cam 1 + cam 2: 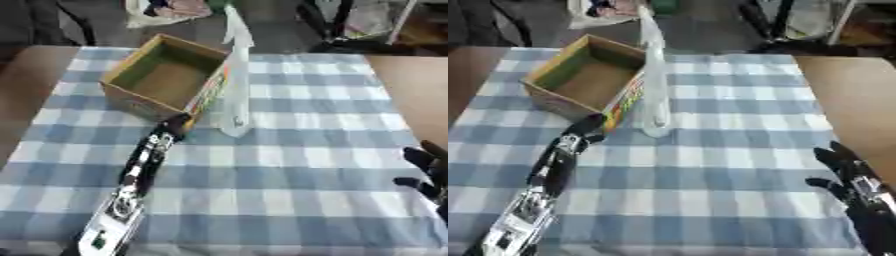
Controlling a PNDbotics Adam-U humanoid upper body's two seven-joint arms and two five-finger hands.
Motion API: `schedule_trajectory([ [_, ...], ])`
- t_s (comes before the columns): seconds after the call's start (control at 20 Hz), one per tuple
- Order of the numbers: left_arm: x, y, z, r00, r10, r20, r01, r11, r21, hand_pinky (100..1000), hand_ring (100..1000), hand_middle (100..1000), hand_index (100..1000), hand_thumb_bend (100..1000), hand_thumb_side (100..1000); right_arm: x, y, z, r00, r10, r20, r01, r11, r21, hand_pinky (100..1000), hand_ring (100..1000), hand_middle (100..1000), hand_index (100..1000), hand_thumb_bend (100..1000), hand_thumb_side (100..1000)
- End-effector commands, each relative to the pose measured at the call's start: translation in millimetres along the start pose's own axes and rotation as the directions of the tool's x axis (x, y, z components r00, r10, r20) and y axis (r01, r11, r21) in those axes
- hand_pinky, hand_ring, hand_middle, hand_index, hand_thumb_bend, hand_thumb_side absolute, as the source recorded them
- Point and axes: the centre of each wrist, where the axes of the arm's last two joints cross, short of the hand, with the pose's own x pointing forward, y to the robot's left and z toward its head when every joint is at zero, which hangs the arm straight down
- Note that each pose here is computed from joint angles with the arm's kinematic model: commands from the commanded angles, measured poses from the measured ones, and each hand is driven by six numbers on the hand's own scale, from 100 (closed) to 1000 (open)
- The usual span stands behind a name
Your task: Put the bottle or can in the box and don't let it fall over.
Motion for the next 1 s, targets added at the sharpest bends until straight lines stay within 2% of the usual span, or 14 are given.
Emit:
schedule_trajectory([
  [0.05,5.2,1.9,-2.1,1.0,-0.008,0.022,0.008,1.0,-0.001,864,960,841,903,208,1000,5.3,-3.3,-1.3,1.0,0.02,0.013,-0.02,1.0,0.002,754,1000,889,993,100,830],
  [0.8,6.2,3.0,-2.4,1.0,-0.007,0.028,0.007,1.0,0.006,864,959,842,903,211,1000,6.6,-4.3,-1.4,1.0,0.024,0.019,-0.024,1.0,0.001,754,1000,890,993,100,822],
  [1.0,7.8,7.5,-2.8,0.999,-0.017,0.034,0.016,0.999,0.027,862,955,841,902,214,1000,14.0,-10.8,-4.2,0.998,0.052,0.047,-0.053,0.999,0.01,754,1000,889,990,100,786],
])
